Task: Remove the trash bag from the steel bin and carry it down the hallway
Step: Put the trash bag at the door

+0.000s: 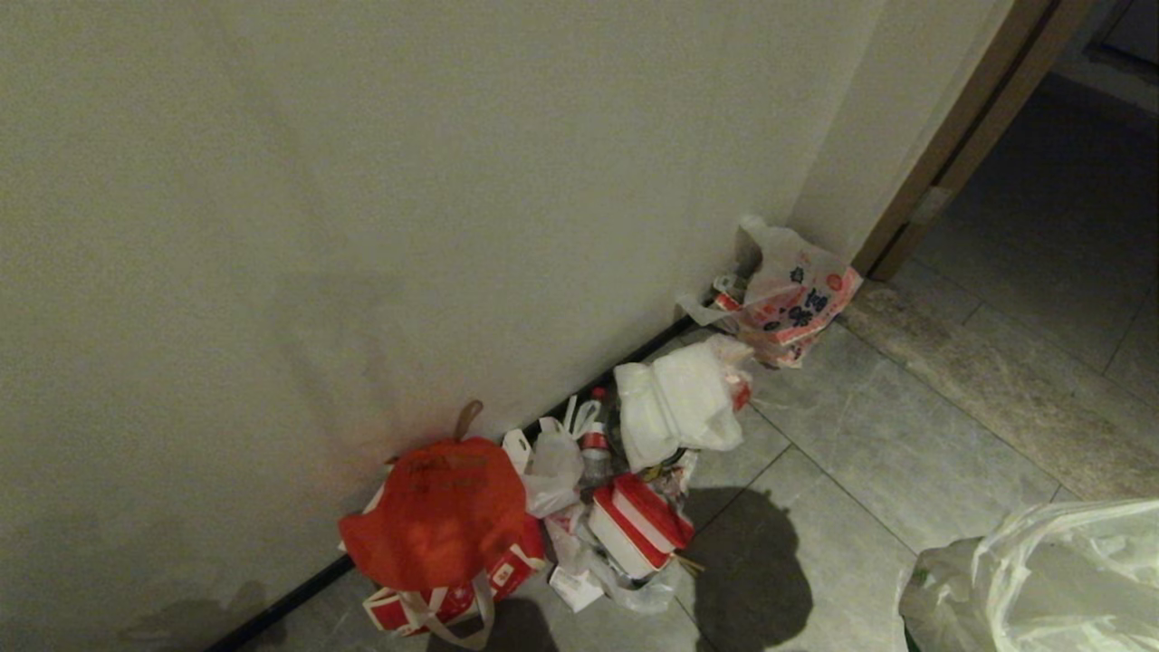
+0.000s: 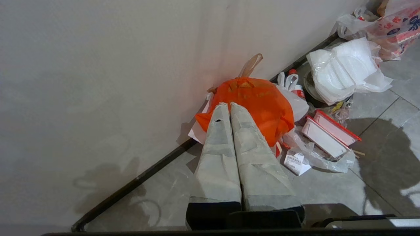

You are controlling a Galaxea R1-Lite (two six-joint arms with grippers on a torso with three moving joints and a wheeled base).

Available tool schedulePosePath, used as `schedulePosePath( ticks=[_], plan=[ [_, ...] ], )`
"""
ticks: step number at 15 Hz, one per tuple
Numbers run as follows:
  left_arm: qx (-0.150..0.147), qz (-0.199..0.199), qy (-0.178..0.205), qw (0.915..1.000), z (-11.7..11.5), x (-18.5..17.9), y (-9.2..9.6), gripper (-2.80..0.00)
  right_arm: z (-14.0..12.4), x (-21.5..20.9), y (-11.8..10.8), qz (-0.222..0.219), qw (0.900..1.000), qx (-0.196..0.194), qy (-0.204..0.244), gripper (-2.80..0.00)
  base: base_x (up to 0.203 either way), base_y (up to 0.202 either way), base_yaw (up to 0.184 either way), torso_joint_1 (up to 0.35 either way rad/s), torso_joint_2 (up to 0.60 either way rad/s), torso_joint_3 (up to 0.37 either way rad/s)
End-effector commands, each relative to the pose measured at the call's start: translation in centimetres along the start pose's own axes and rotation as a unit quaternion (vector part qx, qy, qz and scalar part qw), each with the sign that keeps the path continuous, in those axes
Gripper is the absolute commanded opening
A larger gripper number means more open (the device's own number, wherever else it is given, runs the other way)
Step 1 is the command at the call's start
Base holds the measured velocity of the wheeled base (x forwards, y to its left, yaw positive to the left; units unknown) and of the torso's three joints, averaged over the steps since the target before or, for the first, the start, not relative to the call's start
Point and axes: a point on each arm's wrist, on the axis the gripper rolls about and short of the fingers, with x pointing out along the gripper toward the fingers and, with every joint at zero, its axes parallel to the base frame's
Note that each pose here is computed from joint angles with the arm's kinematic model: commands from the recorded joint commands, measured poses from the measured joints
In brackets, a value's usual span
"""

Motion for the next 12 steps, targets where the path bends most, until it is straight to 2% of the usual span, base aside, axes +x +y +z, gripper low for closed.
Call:
schedulePosePath(
  ticks=[1,12],
  plan=[
    [-0.001,0.001,0.0,1.0,-0.01,0.01,0.0,-2.8,-0.01,0.01,0.0,0.0,1.0,0.0,0.001,-2.8,0.0,0.0,0.0,0.0,0.0,0.0],
    [0.001,0.001,0.0,1.0,0.02,-0.01,0.0,-2.8,-0.01,0.01,0.0,0.001,1.0,0.0,0.001,-2.8,0.0,0.0,0.0,0.0,0.0,0.0]
  ],
)
